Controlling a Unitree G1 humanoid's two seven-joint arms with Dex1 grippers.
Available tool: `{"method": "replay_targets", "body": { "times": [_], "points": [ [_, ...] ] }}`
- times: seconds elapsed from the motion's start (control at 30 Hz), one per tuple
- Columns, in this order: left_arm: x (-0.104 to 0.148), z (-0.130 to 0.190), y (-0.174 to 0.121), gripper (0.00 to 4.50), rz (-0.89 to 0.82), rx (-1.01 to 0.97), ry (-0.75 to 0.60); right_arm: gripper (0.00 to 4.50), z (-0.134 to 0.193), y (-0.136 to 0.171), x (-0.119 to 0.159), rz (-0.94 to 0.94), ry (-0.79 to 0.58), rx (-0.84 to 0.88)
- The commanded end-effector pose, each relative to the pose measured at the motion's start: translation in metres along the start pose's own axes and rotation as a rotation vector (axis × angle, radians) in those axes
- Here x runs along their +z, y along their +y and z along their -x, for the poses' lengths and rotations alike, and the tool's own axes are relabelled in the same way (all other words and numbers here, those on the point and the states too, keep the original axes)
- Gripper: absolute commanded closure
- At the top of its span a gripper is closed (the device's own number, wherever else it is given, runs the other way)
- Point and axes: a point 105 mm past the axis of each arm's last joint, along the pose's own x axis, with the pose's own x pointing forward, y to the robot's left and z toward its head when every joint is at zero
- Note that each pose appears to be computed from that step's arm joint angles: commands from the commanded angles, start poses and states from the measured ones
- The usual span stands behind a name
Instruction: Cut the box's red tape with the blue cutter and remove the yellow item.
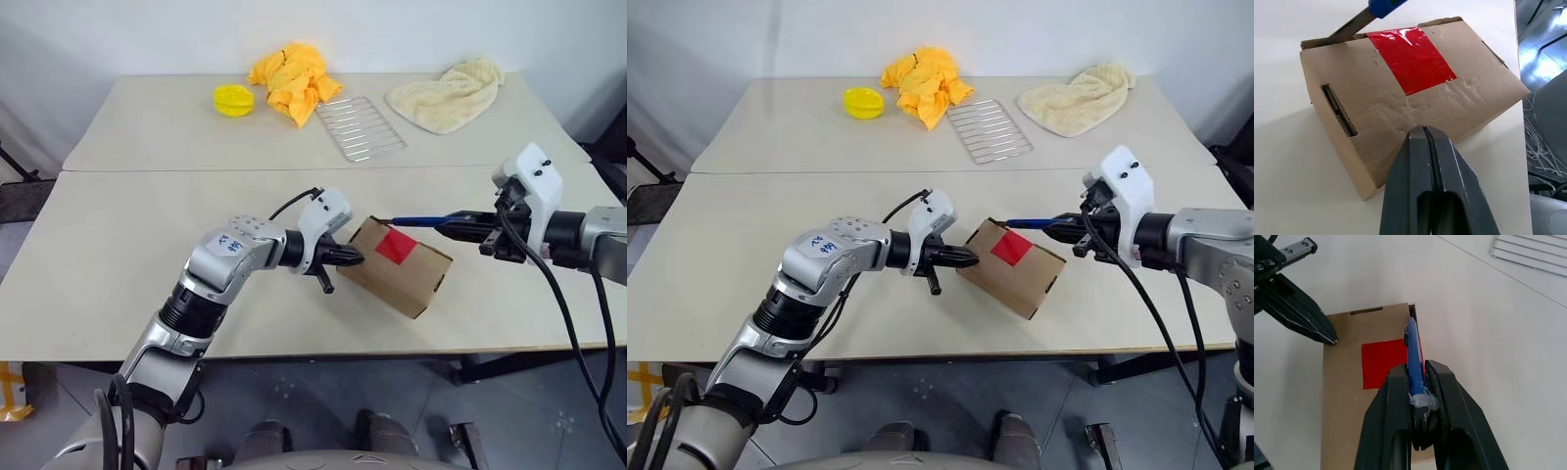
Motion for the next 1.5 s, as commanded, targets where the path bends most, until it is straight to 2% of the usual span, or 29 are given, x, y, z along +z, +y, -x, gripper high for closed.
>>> {"method": "replay_targets", "body": {
  "times": [0.03, 0.3, 0.6, 1.23, 1.5],
  "points": [
    [0.0, -0.003, 0.003, 4.5, 0.005, 0.015, 0.021, 4.34, 0.005, 0.001, 0.004, 0.048, 0.011, 0.005],
    [-0.009, -0.011, 0.011, 4.5, 0.011, 0.055, 0.096, 4.34, 0.001, -0.004, 0.0, 0.019, 0.173, 0.043],
    [-0.013, -0.016, 0.009, 4.5, 0.057, 0.077, 0.111, 4.34, -0.004, -0.019, -0.005, 0.023, 0.297, 0.035],
    [-0.02, -0.019, 0.017, 4.5, 0.107, 0.136, 0.125, 4.34, 0.019, -0.03, -0.004, 0.105, 0.408, 0.086],
    [-0.021, -0.026, 0.02, 4.5, 0.089, 0.157, 0.135, 4.34, 0.019, -0.014, -0.004, 0.103, 0.434, 0.174]
  ]
}}
